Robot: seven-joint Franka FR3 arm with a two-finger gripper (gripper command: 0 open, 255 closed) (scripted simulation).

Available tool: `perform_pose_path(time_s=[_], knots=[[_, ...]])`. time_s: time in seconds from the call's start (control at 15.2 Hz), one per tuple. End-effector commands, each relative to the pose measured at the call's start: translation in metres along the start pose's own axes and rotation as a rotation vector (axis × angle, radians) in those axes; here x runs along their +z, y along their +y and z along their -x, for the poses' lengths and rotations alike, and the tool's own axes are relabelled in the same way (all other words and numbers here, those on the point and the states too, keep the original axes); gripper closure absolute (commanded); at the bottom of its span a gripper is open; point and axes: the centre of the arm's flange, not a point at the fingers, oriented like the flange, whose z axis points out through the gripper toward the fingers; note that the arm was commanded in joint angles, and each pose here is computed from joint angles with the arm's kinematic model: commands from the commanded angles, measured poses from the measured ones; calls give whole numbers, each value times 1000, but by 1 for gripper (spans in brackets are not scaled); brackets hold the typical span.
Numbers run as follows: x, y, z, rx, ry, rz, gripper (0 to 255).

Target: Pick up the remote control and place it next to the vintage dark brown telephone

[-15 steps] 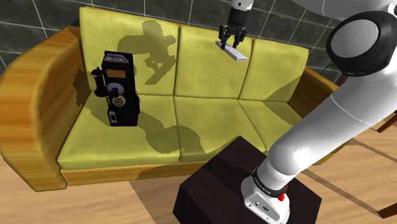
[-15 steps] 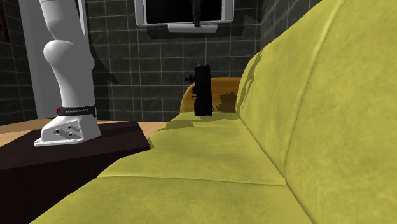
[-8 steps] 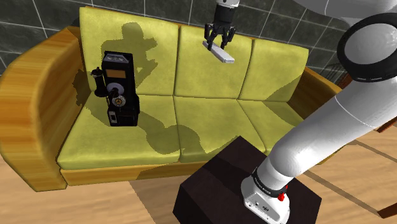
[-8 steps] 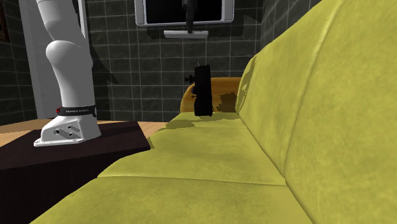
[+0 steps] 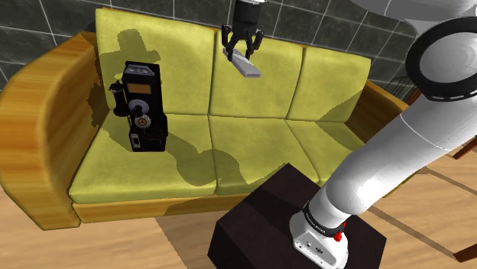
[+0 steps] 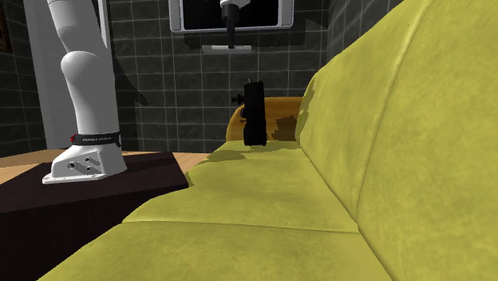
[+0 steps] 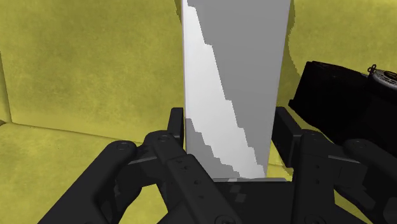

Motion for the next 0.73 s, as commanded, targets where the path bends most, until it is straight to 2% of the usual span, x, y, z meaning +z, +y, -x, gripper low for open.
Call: perform_pose_path(time_s=[0.0, 0.66], knots=[[0, -25, 11, 2, 0, 0, 255], [-3, -146, 50, 2, 0, 0, 255]])
